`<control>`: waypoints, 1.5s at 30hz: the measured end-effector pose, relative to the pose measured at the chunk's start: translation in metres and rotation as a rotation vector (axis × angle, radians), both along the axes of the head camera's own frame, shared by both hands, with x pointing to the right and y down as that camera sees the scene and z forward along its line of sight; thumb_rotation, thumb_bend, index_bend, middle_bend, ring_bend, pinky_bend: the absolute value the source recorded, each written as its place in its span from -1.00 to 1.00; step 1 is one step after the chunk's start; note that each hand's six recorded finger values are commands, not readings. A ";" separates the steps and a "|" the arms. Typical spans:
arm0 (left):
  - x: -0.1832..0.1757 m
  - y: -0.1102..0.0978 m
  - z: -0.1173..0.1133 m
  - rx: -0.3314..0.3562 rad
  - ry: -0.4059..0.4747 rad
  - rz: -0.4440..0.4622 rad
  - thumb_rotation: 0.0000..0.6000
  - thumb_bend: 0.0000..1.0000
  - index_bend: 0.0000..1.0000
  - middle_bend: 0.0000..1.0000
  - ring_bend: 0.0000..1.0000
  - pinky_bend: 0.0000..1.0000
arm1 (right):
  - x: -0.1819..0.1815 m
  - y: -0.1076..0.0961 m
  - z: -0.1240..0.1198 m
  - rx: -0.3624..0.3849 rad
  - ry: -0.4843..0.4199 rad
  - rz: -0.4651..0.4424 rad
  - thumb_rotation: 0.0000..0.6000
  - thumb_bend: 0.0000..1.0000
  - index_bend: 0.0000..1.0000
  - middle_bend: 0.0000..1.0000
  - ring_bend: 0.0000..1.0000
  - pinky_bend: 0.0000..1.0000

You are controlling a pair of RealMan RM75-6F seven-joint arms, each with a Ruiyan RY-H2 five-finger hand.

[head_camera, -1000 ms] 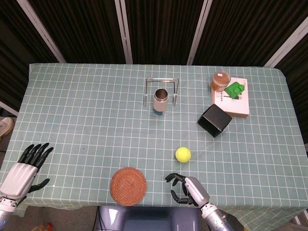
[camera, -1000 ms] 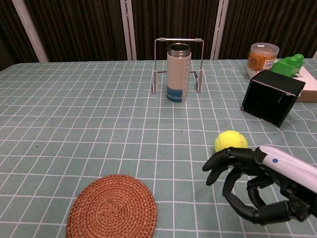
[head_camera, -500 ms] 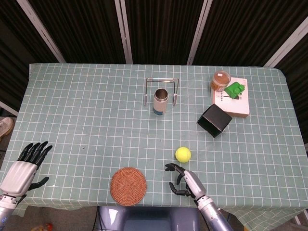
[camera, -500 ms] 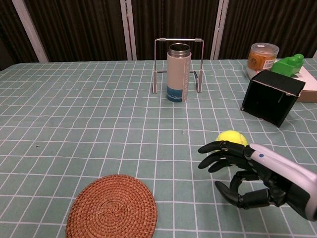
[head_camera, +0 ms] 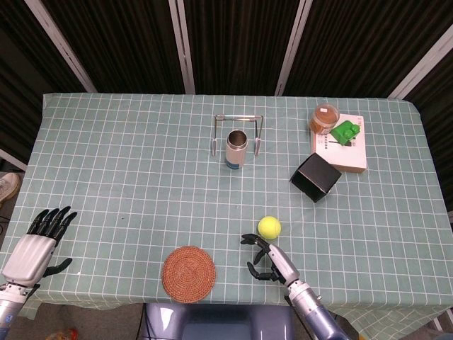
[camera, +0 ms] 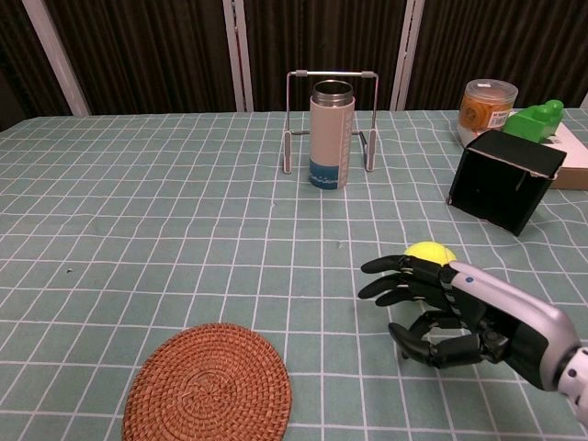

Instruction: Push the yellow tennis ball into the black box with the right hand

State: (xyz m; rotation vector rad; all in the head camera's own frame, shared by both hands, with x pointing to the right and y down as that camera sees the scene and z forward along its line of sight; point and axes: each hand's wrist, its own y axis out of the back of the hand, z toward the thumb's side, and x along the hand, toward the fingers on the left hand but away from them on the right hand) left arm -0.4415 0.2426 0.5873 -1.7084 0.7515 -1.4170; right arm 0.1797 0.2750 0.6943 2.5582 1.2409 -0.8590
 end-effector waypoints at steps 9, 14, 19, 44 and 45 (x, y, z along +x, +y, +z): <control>-0.002 -0.003 0.007 -0.017 -0.019 -0.017 1.00 -0.68 -1.00 -1.00 -1.00 -1.00 | 0.001 -0.009 0.009 -0.020 -0.038 0.026 1.00 0.03 -0.76 -0.64 -0.71 -0.31; -0.003 -0.004 0.009 -0.022 -0.025 -0.023 1.00 -0.68 -1.00 -1.00 -1.00 -1.00 | 0.005 -0.016 0.013 -0.019 -0.042 0.035 1.00 0.03 -0.76 -0.65 -0.73 -0.37; -0.004 -0.005 0.011 -0.028 -0.030 -0.025 1.00 -0.68 -1.00 -1.00 -1.00 -1.00 | 0.009 -0.022 0.015 -0.013 -0.036 0.035 1.00 0.03 -0.76 -0.65 -0.73 -0.40; -0.001 -0.005 0.017 -0.039 -0.050 -0.026 1.00 -0.68 -1.00 -1.00 -1.00 -1.00 | 0.038 -0.055 0.026 0.006 0.074 -0.006 1.00 0.03 -0.76 -0.65 -0.74 -0.42; -0.001 -0.005 0.017 -0.039 -0.050 -0.026 1.00 -0.68 -1.00 -1.00 -1.00 -1.00 | 0.039 -0.057 0.026 0.007 0.082 -0.008 1.00 0.03 -0.76 -0.65 -0.74 -0.42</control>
